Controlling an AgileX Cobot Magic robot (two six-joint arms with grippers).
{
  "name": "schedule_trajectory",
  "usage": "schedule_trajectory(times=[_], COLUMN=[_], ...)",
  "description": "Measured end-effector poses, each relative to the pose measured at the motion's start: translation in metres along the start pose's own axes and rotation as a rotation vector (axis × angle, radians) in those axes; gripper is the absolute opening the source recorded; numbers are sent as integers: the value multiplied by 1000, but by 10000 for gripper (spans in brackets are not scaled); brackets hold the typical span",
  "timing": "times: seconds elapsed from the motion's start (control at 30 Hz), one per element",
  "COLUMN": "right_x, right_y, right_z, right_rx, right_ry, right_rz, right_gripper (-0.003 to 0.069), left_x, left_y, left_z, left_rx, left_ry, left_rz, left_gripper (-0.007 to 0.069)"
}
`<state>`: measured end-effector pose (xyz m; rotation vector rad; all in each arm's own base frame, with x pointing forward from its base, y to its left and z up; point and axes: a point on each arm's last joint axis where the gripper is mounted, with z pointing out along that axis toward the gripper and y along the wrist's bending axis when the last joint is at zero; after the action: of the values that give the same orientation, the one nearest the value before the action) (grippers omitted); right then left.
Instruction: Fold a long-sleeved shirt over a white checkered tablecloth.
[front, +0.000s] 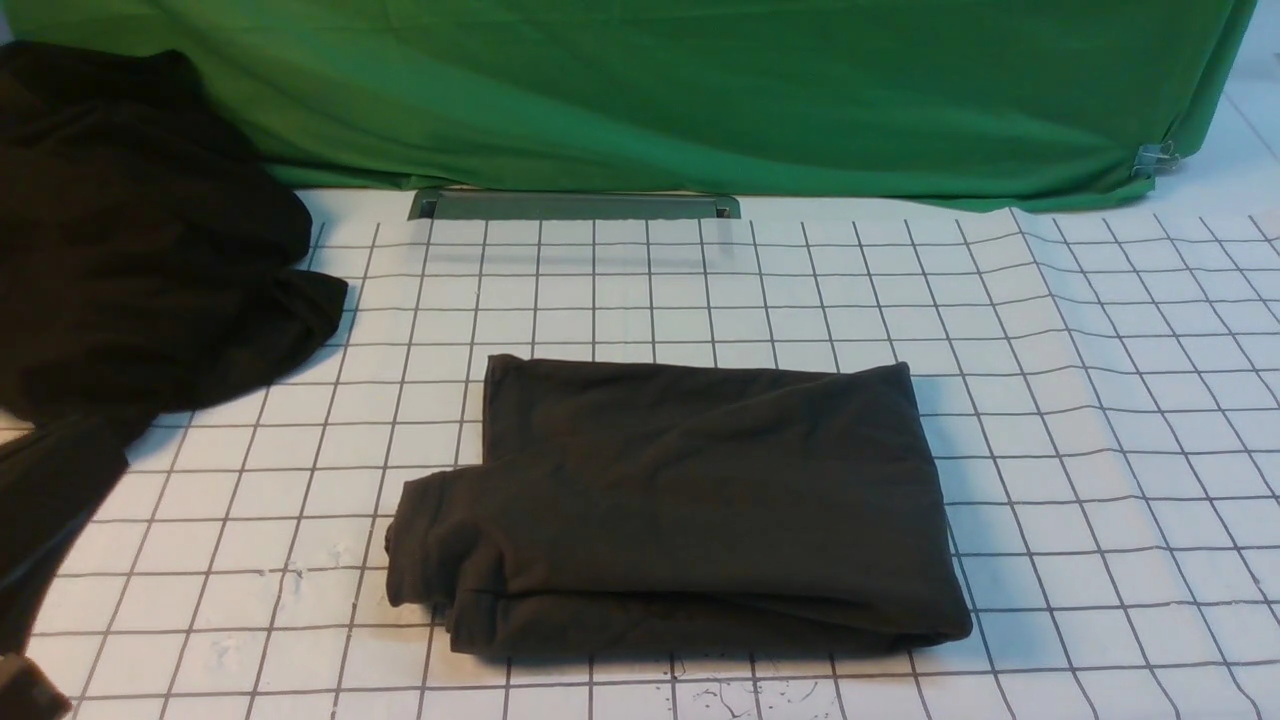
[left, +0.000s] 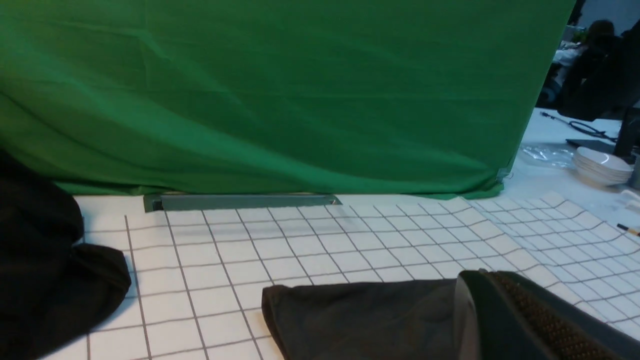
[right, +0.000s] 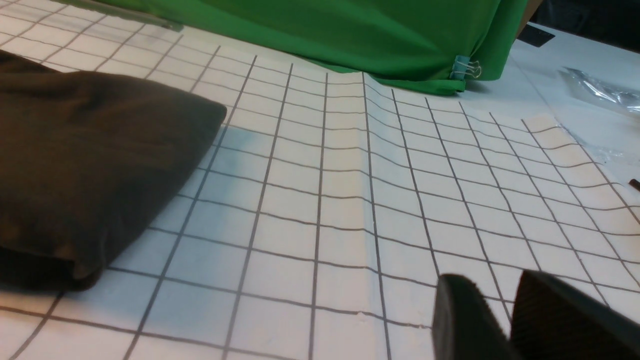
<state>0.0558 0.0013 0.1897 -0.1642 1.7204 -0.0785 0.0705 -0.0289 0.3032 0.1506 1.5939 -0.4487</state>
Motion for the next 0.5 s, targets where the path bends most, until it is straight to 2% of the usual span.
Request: schedule_trajectory(times=[0.5], right_x=[0], right_y=[0], right_z=[0], right_rx=[0], right_ry=[1], right_rz=[0], right_gripper=[190], left_x=[10], left_y=[2], left_z=[-2], left_rx=[-10], left_ry=[54], left_rz=[47], left_gripper=[3])
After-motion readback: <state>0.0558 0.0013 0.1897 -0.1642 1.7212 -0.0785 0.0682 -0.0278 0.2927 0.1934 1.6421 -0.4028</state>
